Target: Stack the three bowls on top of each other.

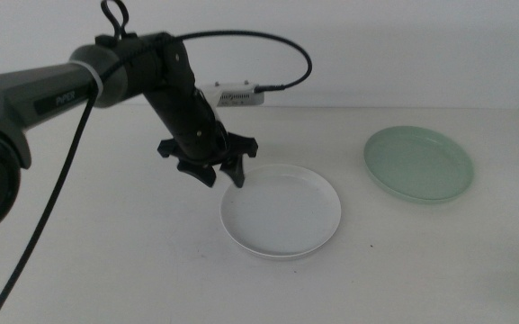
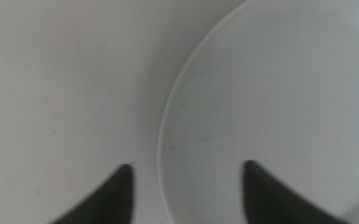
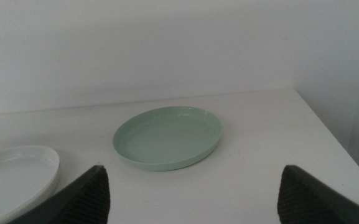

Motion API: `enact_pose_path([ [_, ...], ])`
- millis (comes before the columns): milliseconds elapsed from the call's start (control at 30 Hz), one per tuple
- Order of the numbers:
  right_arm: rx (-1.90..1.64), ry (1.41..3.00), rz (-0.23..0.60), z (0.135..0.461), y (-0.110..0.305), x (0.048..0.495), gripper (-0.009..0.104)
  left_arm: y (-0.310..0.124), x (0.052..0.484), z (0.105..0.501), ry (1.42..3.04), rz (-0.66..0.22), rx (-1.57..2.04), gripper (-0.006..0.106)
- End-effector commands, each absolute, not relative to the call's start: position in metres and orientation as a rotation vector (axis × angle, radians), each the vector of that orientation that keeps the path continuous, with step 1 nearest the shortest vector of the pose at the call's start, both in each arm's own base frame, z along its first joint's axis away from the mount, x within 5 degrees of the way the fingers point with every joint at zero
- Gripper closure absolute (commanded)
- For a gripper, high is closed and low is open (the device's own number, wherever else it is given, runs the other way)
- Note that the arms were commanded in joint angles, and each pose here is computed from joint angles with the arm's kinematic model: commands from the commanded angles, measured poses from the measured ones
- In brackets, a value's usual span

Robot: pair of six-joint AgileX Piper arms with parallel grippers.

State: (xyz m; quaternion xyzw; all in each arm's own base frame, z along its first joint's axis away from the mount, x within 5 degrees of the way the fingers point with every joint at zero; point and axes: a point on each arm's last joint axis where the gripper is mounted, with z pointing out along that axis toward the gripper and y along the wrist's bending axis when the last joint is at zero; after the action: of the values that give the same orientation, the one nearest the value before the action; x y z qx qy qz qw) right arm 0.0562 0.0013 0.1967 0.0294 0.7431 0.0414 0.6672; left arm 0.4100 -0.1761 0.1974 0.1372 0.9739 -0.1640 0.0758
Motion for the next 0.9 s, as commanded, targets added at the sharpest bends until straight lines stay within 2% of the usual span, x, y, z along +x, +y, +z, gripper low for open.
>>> enact_pose_path([
  [0, 0.065, 1.664, 0.084, 0.197, 0.001, 0.056, 0.002, -0.176, 0.410, 0.210, 2.930, -0.501, 0.449, 0.032],
  [100, 0.065, 1.664, 0.084, 0.197, 0.001, 0.056, 0.002, -0.174, 0.407, 0.234, 2.886, -0.503, 0.545, 0.006],
  [233, 0.065, 1.664, 0.084, 0.197, 0.001, 0.056, 0.002, -0.166, 0.391, 0.277, 2.774, -0.564, 0.642, 0.007],
  [333, 0.065, 1.664, 0.084, 0.197, 0.001, 0.056, 0.002, -0.159, 0.367, 0.316, 2.632, -0.558, 0.680, 0.007],
  [400, 0.065, 1.664, 0.084, 0.197, 0.001, 0.056, 0.002, -0.149, 0.342, 0.347, 2.523, -0.542, 0.678, 0.007],
  [600, 0.065, 1.664, 0.084, 0.197, 0.001, 0.056, 0.002, -0.117, 0.259, 0.399, 2.292, -0.528, 0.671, 0.007],
  [867, 0.065, 1.664, 0.084, 0.197, 0.001, 0.056, 0.002, -0.085, 0.152, 0.437, 2.141, -0.543, 0.684, 0.007],
])
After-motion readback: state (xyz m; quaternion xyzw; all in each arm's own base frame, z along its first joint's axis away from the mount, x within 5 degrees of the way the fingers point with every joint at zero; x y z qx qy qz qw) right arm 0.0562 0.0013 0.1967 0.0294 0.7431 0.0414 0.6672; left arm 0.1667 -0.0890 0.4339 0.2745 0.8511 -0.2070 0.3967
